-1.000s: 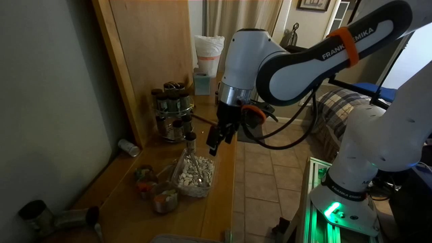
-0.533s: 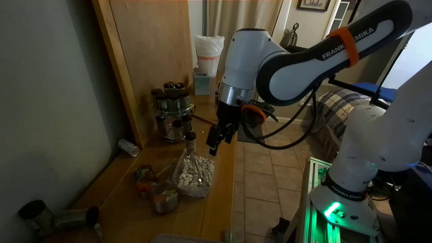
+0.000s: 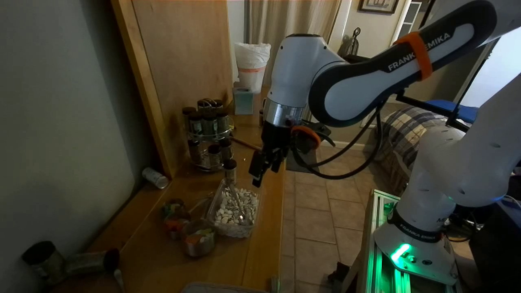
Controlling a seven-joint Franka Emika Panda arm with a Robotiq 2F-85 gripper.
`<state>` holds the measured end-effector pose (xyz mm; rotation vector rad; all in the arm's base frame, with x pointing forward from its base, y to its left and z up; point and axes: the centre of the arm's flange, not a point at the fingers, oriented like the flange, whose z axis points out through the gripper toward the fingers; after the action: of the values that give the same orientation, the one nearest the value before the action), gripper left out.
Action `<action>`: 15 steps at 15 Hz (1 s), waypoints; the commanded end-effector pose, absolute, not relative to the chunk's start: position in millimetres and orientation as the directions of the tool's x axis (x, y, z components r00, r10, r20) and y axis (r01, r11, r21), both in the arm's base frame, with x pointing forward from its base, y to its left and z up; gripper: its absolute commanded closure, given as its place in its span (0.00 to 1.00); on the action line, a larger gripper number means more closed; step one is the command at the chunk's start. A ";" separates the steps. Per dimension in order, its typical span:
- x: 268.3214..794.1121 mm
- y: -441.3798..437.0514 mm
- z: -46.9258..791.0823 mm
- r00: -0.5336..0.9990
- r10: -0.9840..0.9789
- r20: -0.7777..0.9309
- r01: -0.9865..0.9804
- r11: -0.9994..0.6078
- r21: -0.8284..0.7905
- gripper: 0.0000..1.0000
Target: Turn the seasoning rack to the left
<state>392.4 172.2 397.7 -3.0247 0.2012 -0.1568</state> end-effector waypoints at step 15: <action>388.2 69.8 469.9 0.906 -0.348 0.242 -0.323 -0.936 -0.137 0.00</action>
<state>403.0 88.2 458.2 -2.9697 0.4613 -0.3671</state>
